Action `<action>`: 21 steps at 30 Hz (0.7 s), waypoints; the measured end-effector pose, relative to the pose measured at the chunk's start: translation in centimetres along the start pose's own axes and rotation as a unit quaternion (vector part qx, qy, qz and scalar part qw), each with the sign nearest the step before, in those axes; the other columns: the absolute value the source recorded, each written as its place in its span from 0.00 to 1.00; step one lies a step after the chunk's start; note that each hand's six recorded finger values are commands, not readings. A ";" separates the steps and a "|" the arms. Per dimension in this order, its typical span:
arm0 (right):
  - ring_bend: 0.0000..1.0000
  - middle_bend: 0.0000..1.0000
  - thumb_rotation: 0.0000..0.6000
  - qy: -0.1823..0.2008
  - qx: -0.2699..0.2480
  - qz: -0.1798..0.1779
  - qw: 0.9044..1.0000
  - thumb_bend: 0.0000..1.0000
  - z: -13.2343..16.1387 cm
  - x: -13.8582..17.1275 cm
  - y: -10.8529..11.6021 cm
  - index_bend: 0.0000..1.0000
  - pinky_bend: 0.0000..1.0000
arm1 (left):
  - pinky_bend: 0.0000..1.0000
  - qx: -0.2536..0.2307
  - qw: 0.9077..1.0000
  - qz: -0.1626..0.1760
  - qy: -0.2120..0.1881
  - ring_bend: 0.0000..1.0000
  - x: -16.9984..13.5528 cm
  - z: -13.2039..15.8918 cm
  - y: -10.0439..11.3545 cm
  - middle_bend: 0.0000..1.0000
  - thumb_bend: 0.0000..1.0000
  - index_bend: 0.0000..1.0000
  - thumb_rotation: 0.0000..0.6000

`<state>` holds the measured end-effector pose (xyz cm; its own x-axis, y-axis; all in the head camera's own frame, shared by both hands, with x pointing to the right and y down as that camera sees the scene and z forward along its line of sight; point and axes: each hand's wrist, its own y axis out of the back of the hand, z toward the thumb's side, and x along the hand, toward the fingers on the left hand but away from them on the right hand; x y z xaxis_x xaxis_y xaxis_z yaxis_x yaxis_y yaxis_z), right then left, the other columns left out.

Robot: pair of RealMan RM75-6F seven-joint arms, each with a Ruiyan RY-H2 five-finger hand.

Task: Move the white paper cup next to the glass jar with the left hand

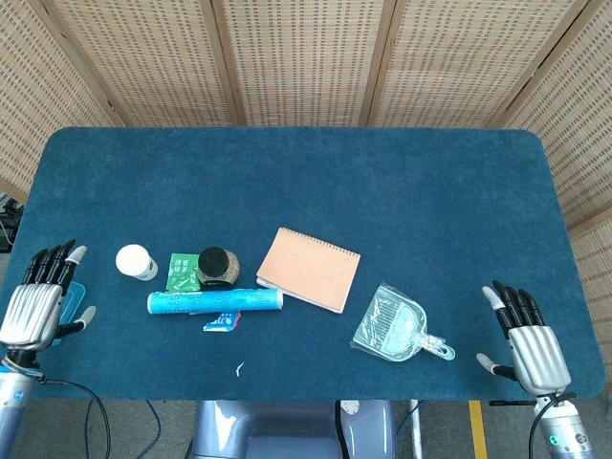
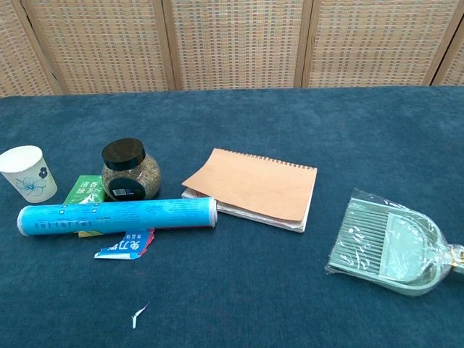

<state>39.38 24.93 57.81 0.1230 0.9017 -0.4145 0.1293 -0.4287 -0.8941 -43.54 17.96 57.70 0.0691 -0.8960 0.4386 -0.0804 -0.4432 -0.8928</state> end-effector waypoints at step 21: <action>0.00 0.00 1.00 -0.006 -0.001 0.009 1.000 0.00 -0.3 -0.3 -0.4 0.00 0.00 | 0.00 0.023 0.985 -0.165 0.037 0.00 11.1 -2.8 -1.7 0.00 0.29 0.00 1.00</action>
<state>39.56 24.83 58.39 0.1126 0.8947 -0.4322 0.1290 -0.4445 -0.8864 -45.45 8.69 64.43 0.0109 -0.7042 0.7099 -0.0210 -0.7100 -0.7039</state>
